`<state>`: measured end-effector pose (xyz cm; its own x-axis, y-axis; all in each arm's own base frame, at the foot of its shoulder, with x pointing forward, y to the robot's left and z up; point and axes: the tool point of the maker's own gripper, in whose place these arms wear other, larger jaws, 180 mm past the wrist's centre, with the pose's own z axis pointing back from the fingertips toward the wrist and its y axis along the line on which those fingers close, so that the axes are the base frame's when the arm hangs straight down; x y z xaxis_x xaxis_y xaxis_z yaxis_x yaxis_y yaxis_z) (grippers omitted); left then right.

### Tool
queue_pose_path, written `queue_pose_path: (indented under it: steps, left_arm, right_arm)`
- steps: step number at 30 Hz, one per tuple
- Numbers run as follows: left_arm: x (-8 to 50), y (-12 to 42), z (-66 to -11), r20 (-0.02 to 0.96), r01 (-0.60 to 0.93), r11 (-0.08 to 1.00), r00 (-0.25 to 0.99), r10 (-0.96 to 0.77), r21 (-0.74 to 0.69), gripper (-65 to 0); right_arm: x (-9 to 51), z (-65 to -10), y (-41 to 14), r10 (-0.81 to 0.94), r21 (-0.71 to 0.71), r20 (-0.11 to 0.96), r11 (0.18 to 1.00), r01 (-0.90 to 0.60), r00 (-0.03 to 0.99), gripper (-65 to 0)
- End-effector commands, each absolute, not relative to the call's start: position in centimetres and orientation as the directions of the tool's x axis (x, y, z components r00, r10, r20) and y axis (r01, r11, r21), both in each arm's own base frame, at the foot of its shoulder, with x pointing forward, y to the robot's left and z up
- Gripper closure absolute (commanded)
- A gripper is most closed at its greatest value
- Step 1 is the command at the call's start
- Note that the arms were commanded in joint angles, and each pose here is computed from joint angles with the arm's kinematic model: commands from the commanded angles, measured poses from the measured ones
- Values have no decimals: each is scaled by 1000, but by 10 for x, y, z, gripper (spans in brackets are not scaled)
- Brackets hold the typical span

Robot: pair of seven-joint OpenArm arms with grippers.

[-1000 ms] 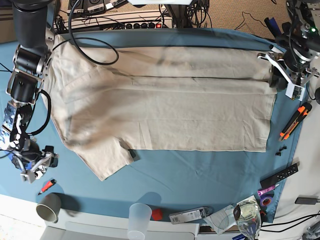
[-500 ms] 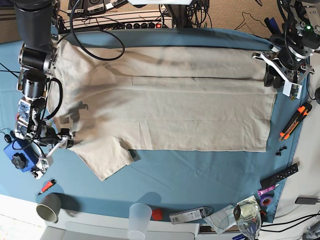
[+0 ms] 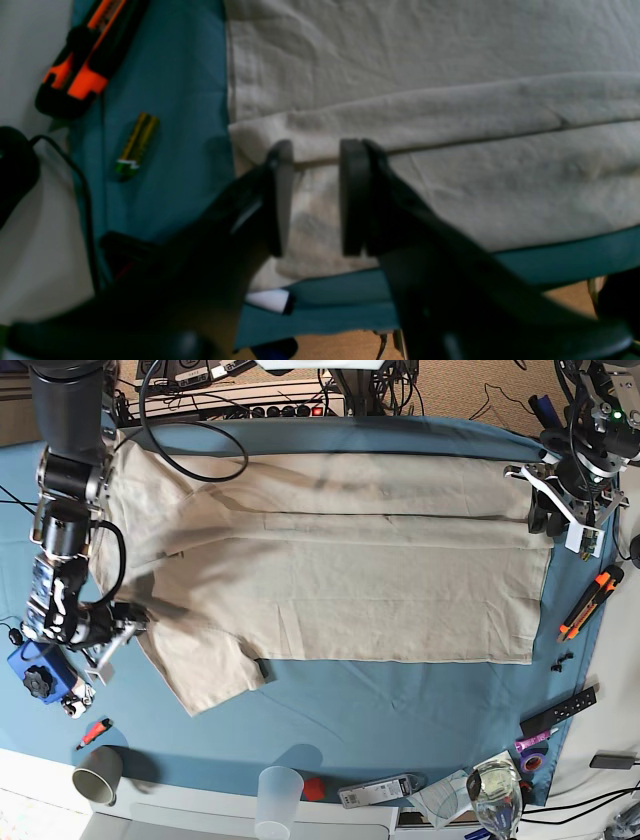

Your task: Fold the T-shirt properly

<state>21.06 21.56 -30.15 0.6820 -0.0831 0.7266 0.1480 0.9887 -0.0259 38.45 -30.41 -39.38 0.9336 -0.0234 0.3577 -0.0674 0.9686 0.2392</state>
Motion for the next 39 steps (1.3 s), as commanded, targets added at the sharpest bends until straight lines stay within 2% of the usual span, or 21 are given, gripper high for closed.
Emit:
queue_pose_path:
  steps: [1, 8, 12, 19, 20, 23, 25, 30, 35, 39]
  left_arm:
    - [216, 215, -291, 756, 158, 987, 648, -92, -15, -170]
    - [218, 215, -288, 769, 158, 987, 633, -90, -15, -170]
    - [218, 215, -288, 769, 158, 987, 633, -90, -15, -170]
    - [218, 215, -288, 769, 158, 987, 633, -90, -15, -170]
    - [218, 215, -288, 769, 158, 987, 633, -90, -15, -170]
    - [218, 215, -288, 769, 158, 987, 633, -90, -15, -170]
    - [218, 215, -288, 769, 158, 987, 633, -90, -15, -170]
    - [218, 215, -288, 768, 158, 987, 634, -90, -14, -170]
    - [218, 215, -288, 768, 158, 987, 634, -90, -15, -170]
    - [218, 215, -288, 769, 158, 987, 633, -90, -15, -170]
  right_arm:
    - [382, -382, -320, -11, 205, 349, 977, -65, 937, 0]
    - [354, -360, -318, 50, 264, 393, 950, -165, 918, 0]
    - [329, -369, -315, 118, 226, 393, 949, -220, 912, 0]
    - [334, -358, -319, 75, 233, 471, 951, -206, 879, 0]
    - [336, -355, -320, 86, 228, 484, 948, -220, 871, -13]
    - [343, -346, -320, 81, 230, 512, 946, -228, 855, -163]
    - [351, -338, -319, 73, 237, 535, 943, -233, 842, -214]
    - [378, -308, -319, 66, 219, 611, 943, -249, 789, -220]
    - [422, -272, -350, 56, 51, 749, 989, -142, 660, -219]
    - [438, -265, -351, 62, 8, 783, 994, -110, 619, -219]
